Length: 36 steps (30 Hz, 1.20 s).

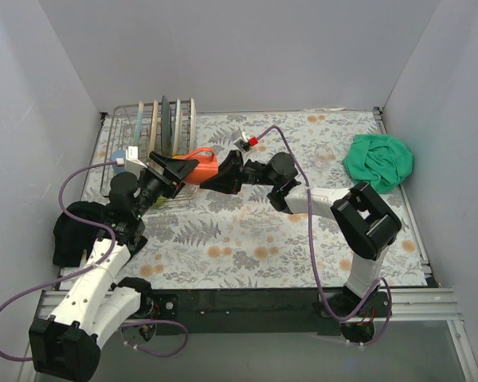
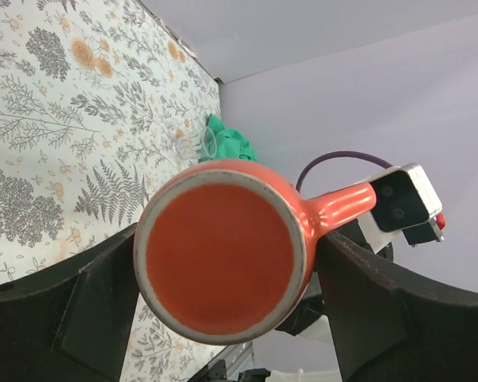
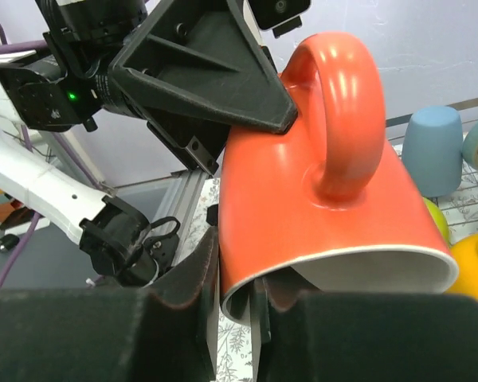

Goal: Unload the mixed dishes from the dish rack
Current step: Place the cup at the center of the board.

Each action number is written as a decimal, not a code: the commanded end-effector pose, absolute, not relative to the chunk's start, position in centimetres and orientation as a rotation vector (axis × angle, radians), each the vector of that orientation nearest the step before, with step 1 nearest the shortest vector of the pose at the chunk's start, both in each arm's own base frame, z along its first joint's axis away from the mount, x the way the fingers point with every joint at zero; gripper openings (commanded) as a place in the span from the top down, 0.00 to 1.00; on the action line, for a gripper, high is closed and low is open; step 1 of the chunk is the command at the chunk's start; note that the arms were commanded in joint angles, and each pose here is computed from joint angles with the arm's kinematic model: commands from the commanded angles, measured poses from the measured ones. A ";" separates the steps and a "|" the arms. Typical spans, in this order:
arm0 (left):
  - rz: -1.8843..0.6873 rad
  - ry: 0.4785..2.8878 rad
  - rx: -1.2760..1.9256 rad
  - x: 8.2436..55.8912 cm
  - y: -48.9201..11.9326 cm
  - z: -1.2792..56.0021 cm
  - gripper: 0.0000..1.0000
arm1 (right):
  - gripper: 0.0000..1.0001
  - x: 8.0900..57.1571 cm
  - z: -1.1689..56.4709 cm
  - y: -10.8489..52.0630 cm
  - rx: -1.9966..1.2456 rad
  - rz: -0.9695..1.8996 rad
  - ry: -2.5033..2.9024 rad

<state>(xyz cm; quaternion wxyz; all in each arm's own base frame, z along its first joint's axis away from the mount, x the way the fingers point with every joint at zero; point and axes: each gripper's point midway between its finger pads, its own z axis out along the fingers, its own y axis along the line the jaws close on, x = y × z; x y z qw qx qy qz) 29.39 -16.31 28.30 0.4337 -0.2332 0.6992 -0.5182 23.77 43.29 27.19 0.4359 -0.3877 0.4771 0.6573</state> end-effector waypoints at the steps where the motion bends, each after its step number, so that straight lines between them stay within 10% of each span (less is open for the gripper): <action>1: -1.244 1.686 -0.496 29.0 -16.0 28.6 0.57 | 0.99 22.9 30.5 43.2 -1.005 1.601 1.057; 9: -1.034 1.700 -0.436 29.2 -14.4 27.1 0.02 | 0.99 23.7 29.9 41.0 -0.986 1.459 1.170; 36: -0.345 1.593 -0.275 26.6 -7.3 27.8 0.02 | 0.99 39.5 22.4 20.2 -0.803 -0.026 2.184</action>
